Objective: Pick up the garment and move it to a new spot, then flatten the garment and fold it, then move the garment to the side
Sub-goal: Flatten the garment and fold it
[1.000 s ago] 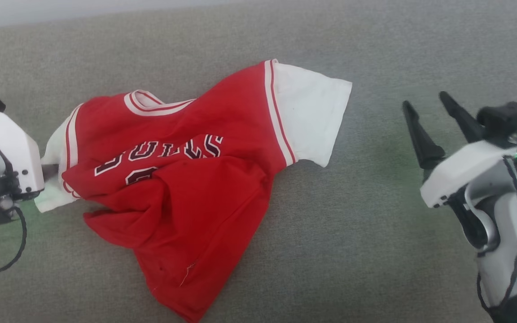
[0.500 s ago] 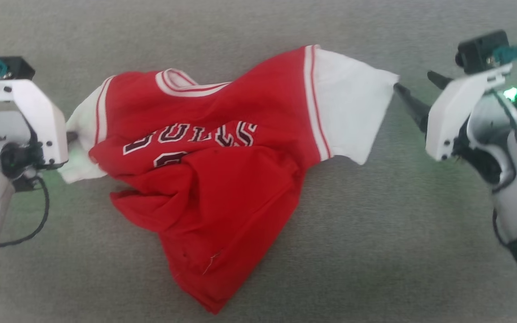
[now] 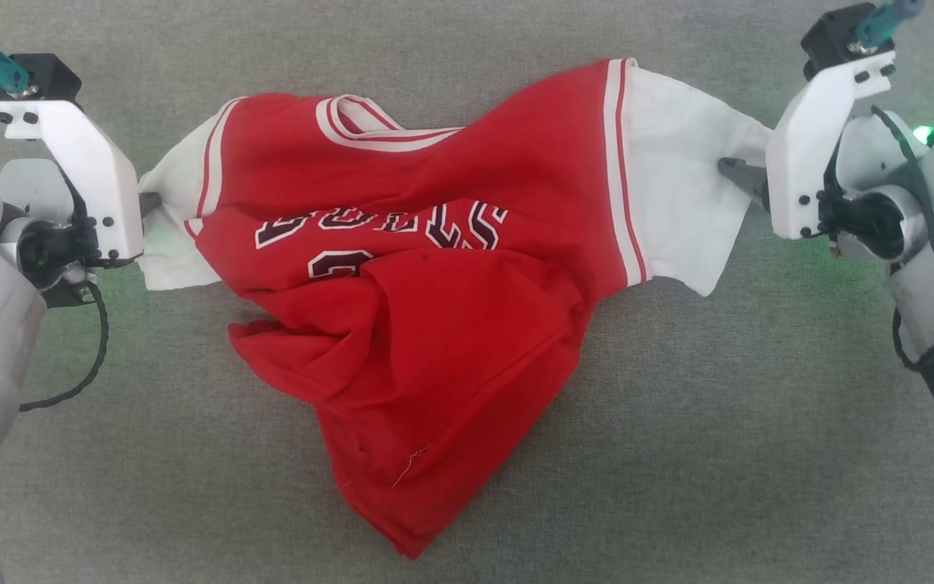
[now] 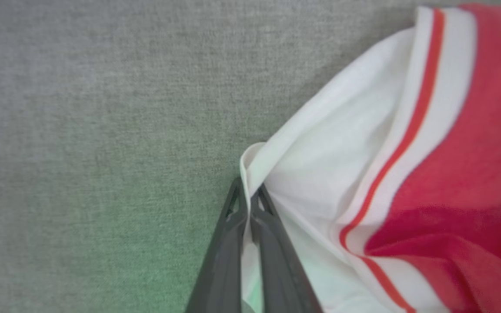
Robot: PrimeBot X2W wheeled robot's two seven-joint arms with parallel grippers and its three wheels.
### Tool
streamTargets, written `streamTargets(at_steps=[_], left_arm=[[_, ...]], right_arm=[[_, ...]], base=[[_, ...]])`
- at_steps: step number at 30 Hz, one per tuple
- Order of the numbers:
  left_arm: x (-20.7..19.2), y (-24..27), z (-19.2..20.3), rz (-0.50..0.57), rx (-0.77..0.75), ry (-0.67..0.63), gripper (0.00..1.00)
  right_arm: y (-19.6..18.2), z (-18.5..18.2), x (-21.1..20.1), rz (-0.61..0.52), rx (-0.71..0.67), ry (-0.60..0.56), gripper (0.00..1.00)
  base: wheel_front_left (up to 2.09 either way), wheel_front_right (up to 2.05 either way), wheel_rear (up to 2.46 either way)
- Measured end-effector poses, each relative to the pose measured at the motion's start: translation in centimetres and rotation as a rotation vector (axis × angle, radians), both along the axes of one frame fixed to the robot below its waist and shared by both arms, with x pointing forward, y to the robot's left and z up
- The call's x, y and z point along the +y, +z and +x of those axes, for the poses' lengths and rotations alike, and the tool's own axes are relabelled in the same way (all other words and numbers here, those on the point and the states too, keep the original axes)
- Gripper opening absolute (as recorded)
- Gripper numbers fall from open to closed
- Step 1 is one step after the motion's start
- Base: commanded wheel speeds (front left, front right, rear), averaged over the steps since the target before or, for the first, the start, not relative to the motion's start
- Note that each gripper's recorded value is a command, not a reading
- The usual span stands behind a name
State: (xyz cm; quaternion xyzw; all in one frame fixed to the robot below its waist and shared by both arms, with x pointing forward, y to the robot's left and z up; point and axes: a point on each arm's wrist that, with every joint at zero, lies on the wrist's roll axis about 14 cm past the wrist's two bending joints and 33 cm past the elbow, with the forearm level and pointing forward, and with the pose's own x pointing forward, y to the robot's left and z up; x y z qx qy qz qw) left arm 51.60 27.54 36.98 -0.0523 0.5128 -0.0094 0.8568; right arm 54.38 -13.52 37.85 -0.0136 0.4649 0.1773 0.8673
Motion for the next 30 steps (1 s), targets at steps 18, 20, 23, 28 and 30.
streamTargets(at_steps=[18, 20, 23, 28, 30], left_arm=[[-0.9, 10.2, 4.3, 0.027, -0.291, -0.041, 0.00], [-1.2, 12.8, 4.8, 0.034, -0.349, -0.056, 0.00], [-1.4, 15.6, 5.2, 0.042, -0.416, -0.070, 0.00], [-2.0, 22.1, 5.2, 0.044, -0.566, -0.088, 0.00], [-2.3, 24.8, 5.0, 0.042, -0.624, -0.093, 0.00]], right_arm=[[9.7, 2.0, -0.1, 0.059, -0.202, 0.003, 0.00], [12.0, 2.2, -0.4, 0.055, -0.265, 0.006, 0.00], [14.7, 2.4, -0.6, 0.065, -0.331, 0.006, 0.00], [21.2, 2.1, -1.0, 0.078, -0.495, 0.004, 0.00], [23.9, 1.7, -1.1, 0.081, -0.561, 0.003, 0.00]], base=[[0.00, 0.00, 0.00], [0.00, 0.00, 0.00], [0.00, 0.00, 0.00], [0.00, 0.00, 0.00], [0.00, 0.00, 0.00]])
